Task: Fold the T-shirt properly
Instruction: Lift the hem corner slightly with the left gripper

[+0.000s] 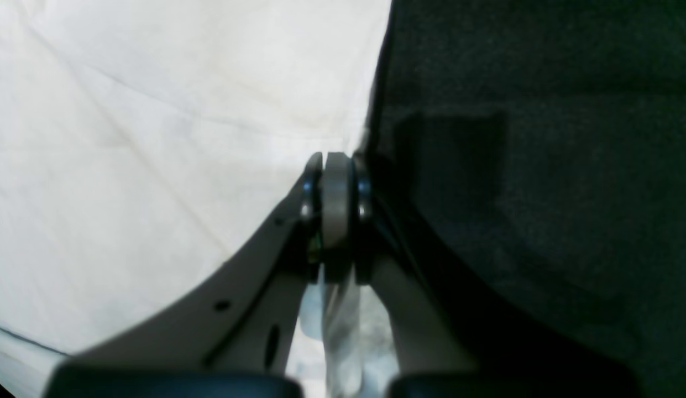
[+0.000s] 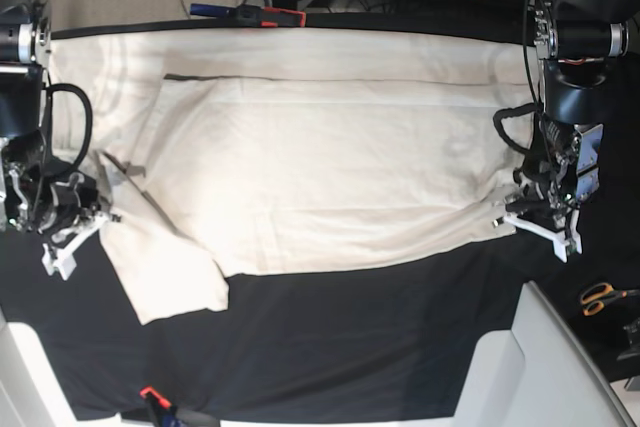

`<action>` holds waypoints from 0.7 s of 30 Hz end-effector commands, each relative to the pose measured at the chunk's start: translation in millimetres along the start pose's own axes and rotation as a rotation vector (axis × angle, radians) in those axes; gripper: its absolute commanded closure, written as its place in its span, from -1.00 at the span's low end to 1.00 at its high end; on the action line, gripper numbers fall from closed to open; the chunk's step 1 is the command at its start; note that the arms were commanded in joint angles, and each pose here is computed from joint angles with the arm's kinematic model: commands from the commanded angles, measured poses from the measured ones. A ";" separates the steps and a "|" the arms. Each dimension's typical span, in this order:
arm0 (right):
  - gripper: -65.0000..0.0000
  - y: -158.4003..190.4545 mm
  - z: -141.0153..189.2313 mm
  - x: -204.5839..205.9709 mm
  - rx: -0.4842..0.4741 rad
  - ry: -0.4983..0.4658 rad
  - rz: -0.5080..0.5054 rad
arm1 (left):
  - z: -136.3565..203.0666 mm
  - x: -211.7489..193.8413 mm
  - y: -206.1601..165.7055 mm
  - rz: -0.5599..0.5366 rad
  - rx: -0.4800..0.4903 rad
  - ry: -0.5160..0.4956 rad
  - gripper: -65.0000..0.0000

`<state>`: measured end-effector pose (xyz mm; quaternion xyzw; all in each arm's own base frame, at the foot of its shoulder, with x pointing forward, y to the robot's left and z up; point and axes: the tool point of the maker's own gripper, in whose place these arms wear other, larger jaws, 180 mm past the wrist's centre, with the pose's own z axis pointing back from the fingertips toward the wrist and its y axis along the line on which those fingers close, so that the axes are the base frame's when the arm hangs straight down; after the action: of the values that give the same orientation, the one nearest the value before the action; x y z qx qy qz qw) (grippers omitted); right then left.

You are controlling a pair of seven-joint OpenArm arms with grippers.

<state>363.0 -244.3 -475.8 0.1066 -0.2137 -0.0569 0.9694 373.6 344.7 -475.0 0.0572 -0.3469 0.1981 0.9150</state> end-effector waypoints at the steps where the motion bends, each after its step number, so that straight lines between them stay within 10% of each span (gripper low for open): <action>1: 1.00 -2.0 10.1 26.4 0.001 -0.062 0.009 | 2.3 29.4 1.6 0.002 -0.002 -0.072 0.18; 21: 1.00 -1.2 9.4 25.5 0.002 -0.061 0.010 | 20.6 54.3 -17.6 -0.033 -0.059 -0.117 0.20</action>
<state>362.8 -243.6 -476.2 0.1068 -0.2134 -0.0567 0.9694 392.6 327.4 -443.5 0.0356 -0.3781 0.1678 0.9097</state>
